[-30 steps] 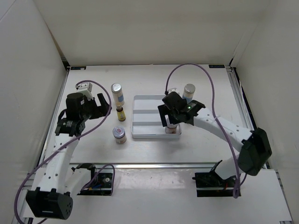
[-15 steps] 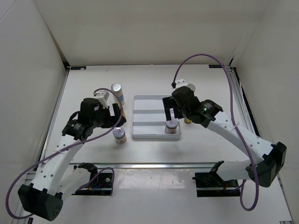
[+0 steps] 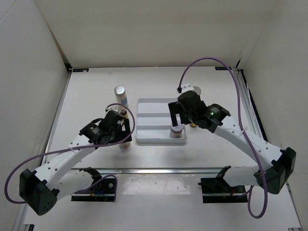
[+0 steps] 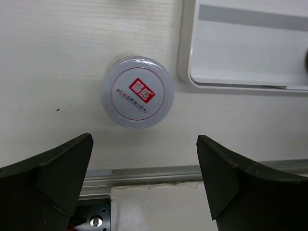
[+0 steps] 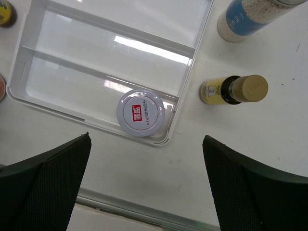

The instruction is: Organize the condiment bottles

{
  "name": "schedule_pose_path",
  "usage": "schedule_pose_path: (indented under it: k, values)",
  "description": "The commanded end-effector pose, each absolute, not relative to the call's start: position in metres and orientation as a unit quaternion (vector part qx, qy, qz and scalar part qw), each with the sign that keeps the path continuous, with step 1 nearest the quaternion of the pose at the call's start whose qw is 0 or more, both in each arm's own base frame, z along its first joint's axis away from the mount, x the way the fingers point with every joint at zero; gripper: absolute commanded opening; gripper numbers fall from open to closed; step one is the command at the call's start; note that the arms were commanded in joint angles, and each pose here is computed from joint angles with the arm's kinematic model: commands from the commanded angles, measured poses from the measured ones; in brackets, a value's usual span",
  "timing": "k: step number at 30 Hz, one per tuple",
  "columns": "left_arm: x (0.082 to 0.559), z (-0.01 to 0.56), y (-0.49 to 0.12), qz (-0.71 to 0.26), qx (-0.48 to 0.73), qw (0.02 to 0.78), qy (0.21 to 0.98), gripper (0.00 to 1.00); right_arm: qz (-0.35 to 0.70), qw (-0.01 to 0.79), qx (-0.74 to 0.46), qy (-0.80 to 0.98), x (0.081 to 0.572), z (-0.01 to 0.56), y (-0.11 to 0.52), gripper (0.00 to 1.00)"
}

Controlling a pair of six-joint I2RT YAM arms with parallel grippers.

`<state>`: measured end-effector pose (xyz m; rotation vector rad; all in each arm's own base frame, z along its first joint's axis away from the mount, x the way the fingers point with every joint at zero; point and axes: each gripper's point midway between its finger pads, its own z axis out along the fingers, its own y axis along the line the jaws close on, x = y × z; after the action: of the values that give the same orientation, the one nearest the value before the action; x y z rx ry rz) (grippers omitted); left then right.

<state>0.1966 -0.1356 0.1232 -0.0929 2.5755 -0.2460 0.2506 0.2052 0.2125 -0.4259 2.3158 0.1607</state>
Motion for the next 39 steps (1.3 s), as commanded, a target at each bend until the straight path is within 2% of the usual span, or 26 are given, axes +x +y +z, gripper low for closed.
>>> schedule_pose_path:
  k: [1,10,24,32,39]
  values:
    - [0.2,0.132,-0.111,-0.051,-0.088,0.314,0.944,1.0,0.068,0.386,-0.166,0.905,0.248,0.215,0.203,1.0]
    - [0.219,0.103,-0.095,0.014,-0.106,0.281,0.954,1.0,0.075,0.382,-0.169,0.905,0.246,0.215,0.206,1.0]
    - [0.234,0.069,-0.093,-0.027,-0.113,0.261,0.958,1.0,0.067,0.377,-0.169,0.908,0.245,0.21,0.202,1.0]
    - [0.236,0.062,-0.095,-0.03,-0.099,0.25,0.963,0.85,0.066,0.374,-0.166,0.91,0.243,0.207,0.201,1.0]
    - [0.239,0.061,-0.097,-0.038,-0.1,0.243,0.964,0.78,0.063,0.37,-0.167,0.912,0.243,0.203,0.2,1.0]
